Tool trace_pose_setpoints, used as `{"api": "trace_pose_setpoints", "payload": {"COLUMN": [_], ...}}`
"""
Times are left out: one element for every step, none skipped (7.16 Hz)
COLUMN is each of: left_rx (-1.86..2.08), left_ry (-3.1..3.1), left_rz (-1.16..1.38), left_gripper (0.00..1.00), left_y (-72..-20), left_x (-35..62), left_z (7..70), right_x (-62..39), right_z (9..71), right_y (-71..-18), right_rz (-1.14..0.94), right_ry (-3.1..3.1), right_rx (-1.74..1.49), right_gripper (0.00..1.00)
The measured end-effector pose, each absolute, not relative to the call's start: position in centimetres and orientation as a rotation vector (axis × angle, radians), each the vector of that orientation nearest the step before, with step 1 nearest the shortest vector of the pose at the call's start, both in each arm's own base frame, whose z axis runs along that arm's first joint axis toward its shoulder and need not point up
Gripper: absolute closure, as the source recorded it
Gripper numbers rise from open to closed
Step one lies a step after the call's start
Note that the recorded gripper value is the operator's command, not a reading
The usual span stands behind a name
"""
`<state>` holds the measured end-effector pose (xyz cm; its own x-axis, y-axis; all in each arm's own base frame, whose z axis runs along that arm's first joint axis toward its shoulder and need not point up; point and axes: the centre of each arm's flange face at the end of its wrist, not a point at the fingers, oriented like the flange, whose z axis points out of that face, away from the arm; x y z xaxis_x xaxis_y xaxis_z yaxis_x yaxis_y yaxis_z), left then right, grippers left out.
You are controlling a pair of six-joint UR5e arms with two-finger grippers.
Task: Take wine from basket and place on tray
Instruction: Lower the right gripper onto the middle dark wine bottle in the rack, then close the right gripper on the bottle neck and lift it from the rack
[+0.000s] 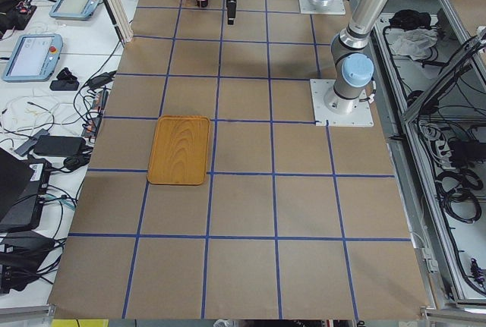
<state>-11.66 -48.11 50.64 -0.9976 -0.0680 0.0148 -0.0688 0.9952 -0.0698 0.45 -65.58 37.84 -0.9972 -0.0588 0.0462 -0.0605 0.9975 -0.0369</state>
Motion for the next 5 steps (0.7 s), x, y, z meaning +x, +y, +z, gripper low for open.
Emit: {"api": "trace_pose_setpoints", "payload": {"left_rx": [0.109, 0.11, 0.111, 0.111, 0.112], "left_ry": [-3.124, -3.123, -3.125, -3.129, -3.131], "left_rz": [0.111, 0.111, 0.109, 0.108, 0.109], "left_gripper": [0.0, 0.0, 0.0, 0.0, 0.0], "left_y": [-48.14, -48.15, -48.13, -48.11, -48.08], "left_x": [-11.6, -11.59, -11.55, -11.51, -11.48], "left_z": [50.65, 50.64, 50.64, 50.64, 50.67], "right_x": [0.41, 0.41, 0.42, 0.44, 0.45], "right_z": [37.5, 37.39, 37.46, 37.73, 38.3], "right_y": [-65.82, -65.89, -65.87, -65.82, -65.75], "right_rz": [0.064, 0.066, 0.068, 0.073, 0.087], "right_ry": [-3.095, -3.096, -3.096, -3.096, -3.093], "right_rx": [0.092, 0.092, 0.091, 0.091, 0.091], "right_gripper": [0.67, 0.7, 0.78, 0.85, 0.85]}}
